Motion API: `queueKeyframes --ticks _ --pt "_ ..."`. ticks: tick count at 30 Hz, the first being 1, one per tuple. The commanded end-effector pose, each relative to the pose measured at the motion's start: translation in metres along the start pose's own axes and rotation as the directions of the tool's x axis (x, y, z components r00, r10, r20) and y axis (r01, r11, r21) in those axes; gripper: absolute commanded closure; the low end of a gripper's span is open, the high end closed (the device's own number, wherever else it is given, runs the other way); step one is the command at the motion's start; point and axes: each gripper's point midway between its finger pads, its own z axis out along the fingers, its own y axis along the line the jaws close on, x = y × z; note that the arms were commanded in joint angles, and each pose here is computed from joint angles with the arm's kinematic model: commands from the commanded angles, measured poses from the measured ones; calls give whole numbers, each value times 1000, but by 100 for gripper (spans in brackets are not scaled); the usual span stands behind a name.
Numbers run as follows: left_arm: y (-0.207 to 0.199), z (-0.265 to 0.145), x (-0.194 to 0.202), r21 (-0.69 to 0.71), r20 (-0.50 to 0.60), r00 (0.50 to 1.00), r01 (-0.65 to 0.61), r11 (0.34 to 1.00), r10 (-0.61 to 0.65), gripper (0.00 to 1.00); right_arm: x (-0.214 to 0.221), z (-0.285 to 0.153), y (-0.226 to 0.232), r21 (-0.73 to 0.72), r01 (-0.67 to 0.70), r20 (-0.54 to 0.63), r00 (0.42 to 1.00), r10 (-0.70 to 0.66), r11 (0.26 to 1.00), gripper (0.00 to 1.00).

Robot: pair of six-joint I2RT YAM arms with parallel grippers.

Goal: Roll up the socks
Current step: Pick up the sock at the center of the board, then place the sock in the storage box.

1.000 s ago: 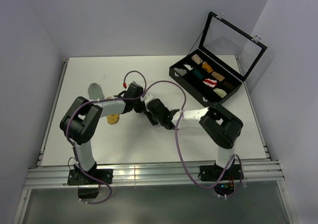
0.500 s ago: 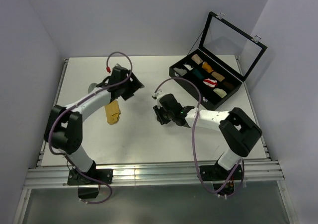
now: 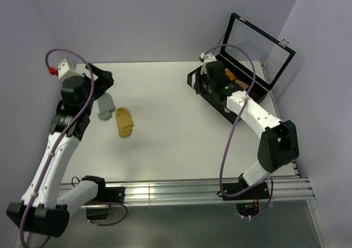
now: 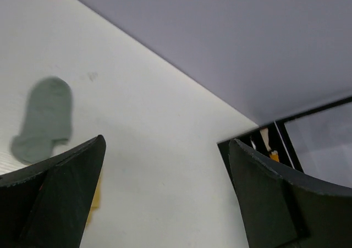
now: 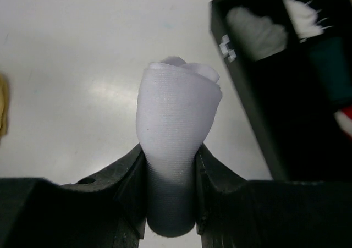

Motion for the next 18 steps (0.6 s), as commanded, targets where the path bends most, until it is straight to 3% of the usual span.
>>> queueKeyframes --ticks 1,6,10,18 --pt "39 -22 -17 -120 101 984 -135 984 147 0 -8 11 -46 126 -47 -42 998 52 991 100" --pt "71 -57 -23 -131 268 949 -135 982 166 1 -24 36 -84 192 -84 -47 994 95 978 100" --pt "94 -64 -13 -153 325 931 -125 980 169 1 -17 54 -106 224 -96 -86 989 117 970 100" --pt "108 -44 3 -223 259 943 -152 963 209 0 21 78 -133 265 -124 -214 959 184 956 100"
